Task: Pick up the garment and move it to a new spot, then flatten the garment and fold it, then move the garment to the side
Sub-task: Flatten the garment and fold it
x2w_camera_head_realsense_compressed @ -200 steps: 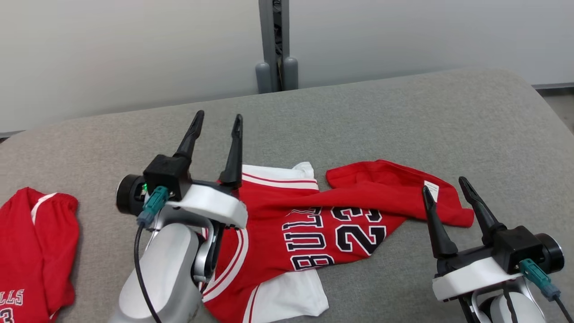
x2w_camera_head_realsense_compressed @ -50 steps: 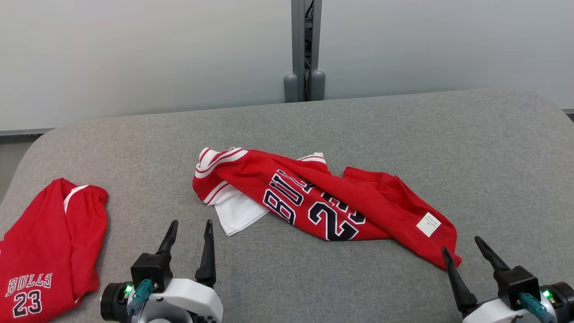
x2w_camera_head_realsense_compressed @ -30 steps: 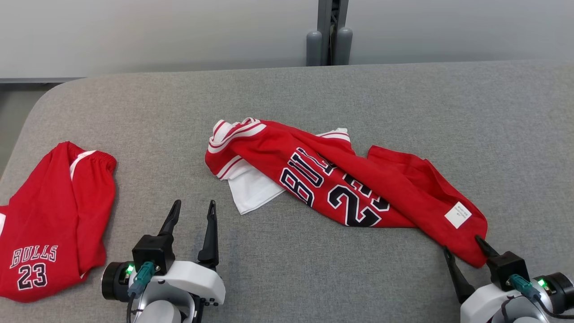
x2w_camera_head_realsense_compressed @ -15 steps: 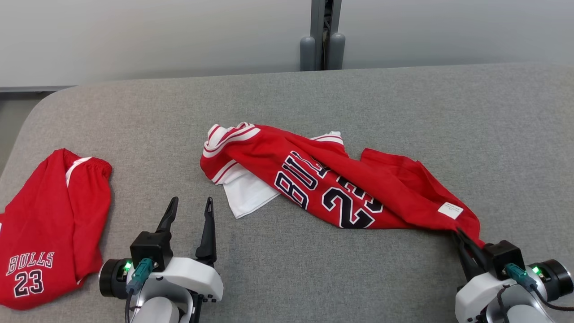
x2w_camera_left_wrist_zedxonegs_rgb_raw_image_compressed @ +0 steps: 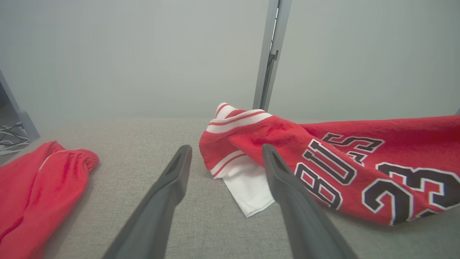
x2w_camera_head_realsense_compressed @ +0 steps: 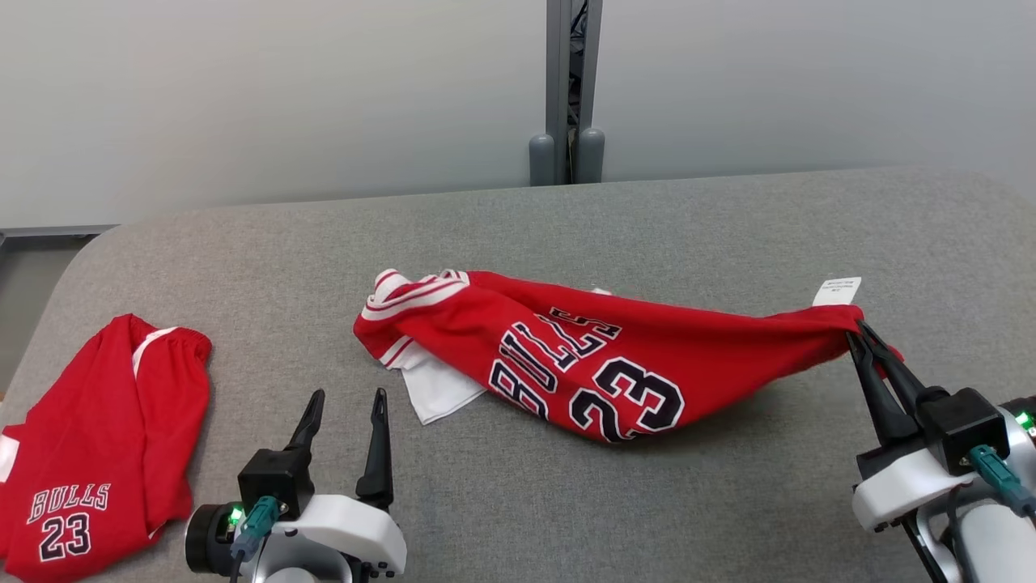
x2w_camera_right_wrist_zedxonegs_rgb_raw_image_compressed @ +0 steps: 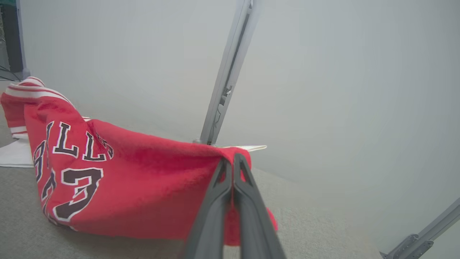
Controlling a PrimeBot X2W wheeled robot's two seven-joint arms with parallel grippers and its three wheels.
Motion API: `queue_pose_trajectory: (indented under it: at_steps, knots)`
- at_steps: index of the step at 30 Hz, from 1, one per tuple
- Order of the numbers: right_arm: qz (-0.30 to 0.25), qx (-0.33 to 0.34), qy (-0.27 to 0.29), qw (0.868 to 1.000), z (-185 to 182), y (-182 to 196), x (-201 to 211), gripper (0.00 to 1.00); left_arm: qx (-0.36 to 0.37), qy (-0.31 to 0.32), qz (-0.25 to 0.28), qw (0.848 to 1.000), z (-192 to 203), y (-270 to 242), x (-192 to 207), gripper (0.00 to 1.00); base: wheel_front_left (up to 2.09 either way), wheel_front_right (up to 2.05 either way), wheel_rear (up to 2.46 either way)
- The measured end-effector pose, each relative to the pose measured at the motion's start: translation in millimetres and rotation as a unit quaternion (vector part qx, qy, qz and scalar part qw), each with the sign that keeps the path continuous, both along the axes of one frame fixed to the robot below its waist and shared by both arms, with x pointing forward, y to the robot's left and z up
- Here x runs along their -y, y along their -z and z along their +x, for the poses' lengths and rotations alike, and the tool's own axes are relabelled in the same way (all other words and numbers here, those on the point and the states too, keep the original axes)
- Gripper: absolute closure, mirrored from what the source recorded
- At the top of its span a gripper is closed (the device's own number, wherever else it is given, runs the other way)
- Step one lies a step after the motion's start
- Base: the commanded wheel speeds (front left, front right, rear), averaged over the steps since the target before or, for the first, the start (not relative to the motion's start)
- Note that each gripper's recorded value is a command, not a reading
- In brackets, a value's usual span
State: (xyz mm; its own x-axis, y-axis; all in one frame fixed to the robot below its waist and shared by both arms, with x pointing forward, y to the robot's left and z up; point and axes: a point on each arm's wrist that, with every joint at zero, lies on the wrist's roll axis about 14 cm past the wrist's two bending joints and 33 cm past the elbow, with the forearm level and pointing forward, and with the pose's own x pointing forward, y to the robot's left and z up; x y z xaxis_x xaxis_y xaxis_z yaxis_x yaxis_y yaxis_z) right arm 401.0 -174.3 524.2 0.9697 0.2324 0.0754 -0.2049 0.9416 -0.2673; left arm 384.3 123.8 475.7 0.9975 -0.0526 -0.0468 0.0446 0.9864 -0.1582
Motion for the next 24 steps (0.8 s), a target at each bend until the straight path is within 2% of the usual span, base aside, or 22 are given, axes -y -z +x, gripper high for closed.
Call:
queue_pose_trajectory:
  at_steps: [11,12,15,20,24]
  knots:
    - [-0.019,0.063,-0.029,0.997,-6.3,-41.6,-11.7,1.00,0.001,-0.003,-0.008,1.000,-4.5,-1.5,0.9,0.00,0.00,0.00,0.00]
    - [-0.011,0.069,-0.034,0.997,-2.4,-49.0,-15.3,1.00,-0.002,-0.003,-0.008,1.000,-4.8,0.4,0.4,0.00,0.00,0.00,0.00]
    - [-0.035,0.074,-0.039,0.996,11.8,-59.0,-12.9,1.00,-0.009,-0.005,-0.008,1.000,-5.3,5.8,-0.9,0.00,0.00,0.00,0.00]
    - [-0.055,0.106,-0.021,0.993,41.6,-92.3,0.8,1.00,-0.018,-0.026,-0.007,0.999,-8.6,11.4,-15.2,0.00,0.00,0.00,0.00]
    - [-0.066,0.102,-0.014,0.993,46.4,-97.7,2.8,1.00,-0.023,-0.042,-0.007,0.999,-11.8,14.9,-25.7,0.00,0.00,0.00,0.00]
